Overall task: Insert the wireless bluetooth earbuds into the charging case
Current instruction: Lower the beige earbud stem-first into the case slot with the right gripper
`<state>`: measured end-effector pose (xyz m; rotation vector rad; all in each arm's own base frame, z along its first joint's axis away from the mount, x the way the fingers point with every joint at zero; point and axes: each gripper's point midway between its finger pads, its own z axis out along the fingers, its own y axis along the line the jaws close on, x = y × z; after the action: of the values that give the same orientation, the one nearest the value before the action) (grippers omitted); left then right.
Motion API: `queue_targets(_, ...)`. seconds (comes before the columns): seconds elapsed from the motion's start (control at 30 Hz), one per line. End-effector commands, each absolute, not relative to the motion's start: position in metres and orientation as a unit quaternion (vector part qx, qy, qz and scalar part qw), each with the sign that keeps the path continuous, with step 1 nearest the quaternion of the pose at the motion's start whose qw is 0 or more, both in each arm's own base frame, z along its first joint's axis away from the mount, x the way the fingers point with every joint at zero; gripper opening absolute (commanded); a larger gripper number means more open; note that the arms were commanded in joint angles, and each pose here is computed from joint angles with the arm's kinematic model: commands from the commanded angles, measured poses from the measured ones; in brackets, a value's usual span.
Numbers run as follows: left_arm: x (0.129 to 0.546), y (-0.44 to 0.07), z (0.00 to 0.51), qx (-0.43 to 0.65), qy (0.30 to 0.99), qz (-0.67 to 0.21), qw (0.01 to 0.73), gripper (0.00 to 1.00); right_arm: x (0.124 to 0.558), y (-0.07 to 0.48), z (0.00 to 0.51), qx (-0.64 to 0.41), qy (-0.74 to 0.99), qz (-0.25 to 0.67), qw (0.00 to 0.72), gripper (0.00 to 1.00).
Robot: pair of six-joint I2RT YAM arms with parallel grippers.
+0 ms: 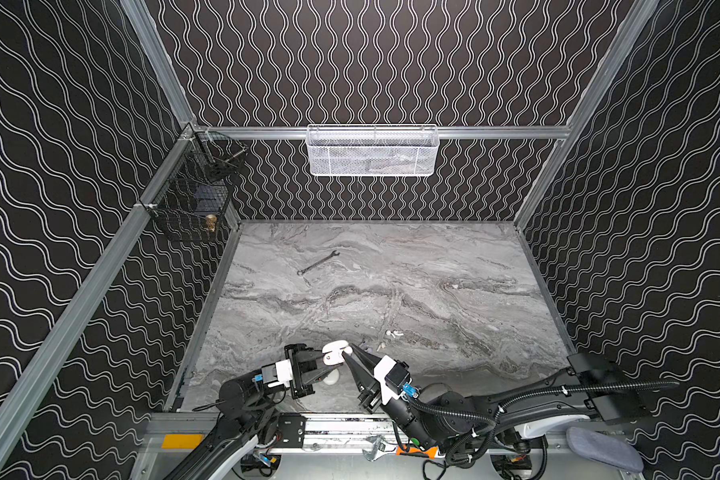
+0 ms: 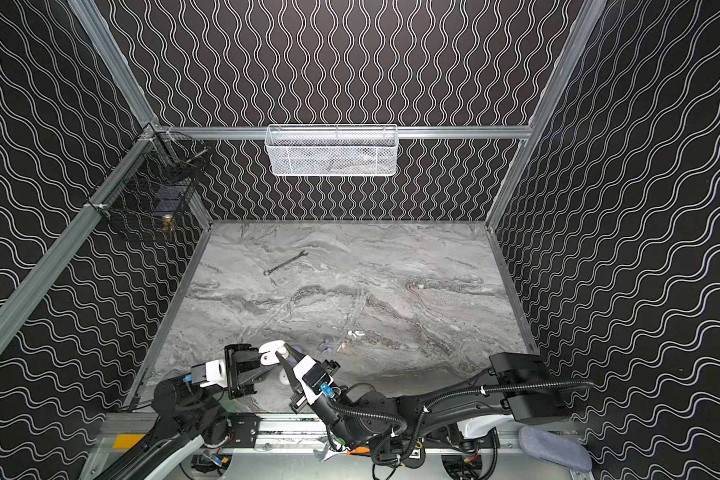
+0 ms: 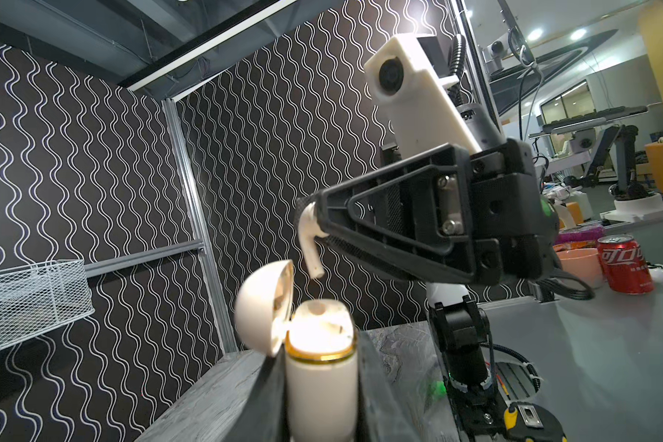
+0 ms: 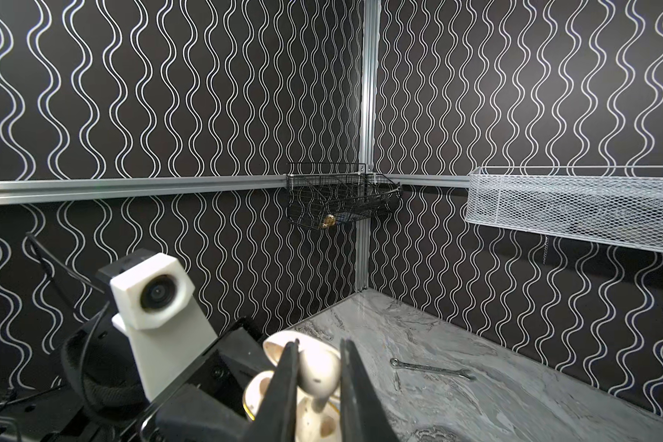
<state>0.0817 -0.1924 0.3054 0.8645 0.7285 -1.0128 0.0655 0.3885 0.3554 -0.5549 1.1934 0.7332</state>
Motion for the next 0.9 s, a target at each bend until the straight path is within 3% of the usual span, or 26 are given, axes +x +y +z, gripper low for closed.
queue_targets(0.0,0.086,-0.193,0.295,0.387,0.34,-0.456,0.725,0.0,0.067,0.391,0.356,-0.245,0.542,0.329,0.733,0.0)
queue_targets(0.87,0.083,-0.188,0.311,0.378,0.337,-0.458,0.731,0.0,0.079,0.396,0.334,-0.25,0.571,0.268,0.734,0.0)
